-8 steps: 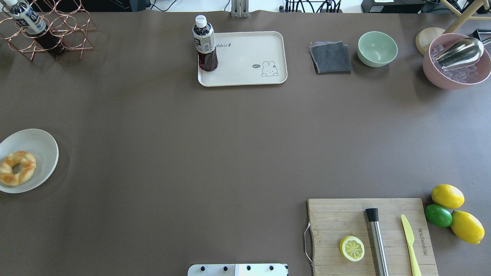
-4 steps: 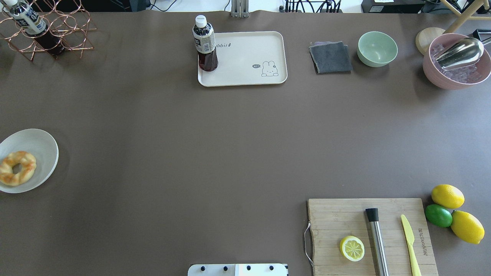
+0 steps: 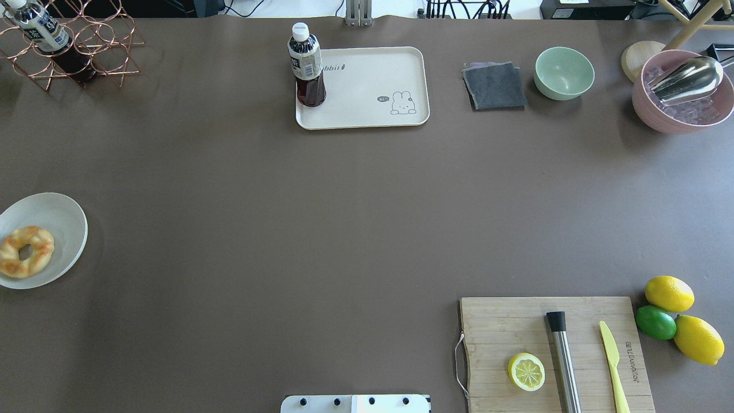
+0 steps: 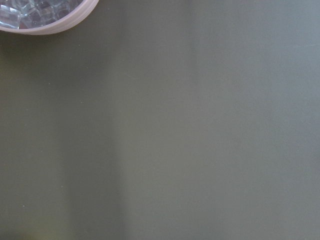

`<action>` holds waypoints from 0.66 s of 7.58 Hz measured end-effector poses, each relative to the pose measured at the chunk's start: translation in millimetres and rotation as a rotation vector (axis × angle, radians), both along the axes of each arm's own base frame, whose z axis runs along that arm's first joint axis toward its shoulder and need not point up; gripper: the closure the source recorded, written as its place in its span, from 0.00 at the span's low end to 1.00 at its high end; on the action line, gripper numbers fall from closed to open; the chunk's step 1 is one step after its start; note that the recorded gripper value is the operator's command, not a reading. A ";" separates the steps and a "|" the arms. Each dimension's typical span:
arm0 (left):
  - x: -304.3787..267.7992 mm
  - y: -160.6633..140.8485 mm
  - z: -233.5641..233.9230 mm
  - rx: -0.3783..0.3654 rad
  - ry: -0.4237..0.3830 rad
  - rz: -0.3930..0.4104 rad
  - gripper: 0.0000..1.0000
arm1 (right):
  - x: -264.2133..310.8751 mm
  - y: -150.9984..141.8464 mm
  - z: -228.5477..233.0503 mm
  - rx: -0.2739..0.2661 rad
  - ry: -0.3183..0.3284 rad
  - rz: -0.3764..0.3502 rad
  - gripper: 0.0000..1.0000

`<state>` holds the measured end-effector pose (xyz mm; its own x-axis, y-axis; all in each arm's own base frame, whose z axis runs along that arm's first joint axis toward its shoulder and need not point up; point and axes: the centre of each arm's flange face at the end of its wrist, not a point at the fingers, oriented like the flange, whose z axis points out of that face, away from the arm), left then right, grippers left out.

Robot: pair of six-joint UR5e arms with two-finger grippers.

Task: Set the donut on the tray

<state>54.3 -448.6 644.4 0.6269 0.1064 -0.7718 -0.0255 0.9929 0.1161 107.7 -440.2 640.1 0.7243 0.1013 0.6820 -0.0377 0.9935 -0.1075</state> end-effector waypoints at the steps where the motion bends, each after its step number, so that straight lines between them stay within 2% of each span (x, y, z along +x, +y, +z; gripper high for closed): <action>1: 7.1 3.8 23.8 0.028 0.011 0.010 0.02 | -0.3 3.0 1.6 -0.003 0.000 0.000 0.00; 3: 27.2 11.8 52.7 0.058 0.034 0.022 0.03 | -0.8 7.7 5.2 -0.001 -0.001 0.000 0.00; 5: 44.9 10.2 65.4 0.073 0.047 0.040 0.20 | -1.0 8.9 6.6 0.002 -0.001 0.001 0.00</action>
<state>99.2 -438.4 709.8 0.5840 0.1875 -0.7898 -0.0581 0.9801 0.1897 106.8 -431.4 646.7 0.7234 0.1007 0.6831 -0.0383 0.9936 -0.1060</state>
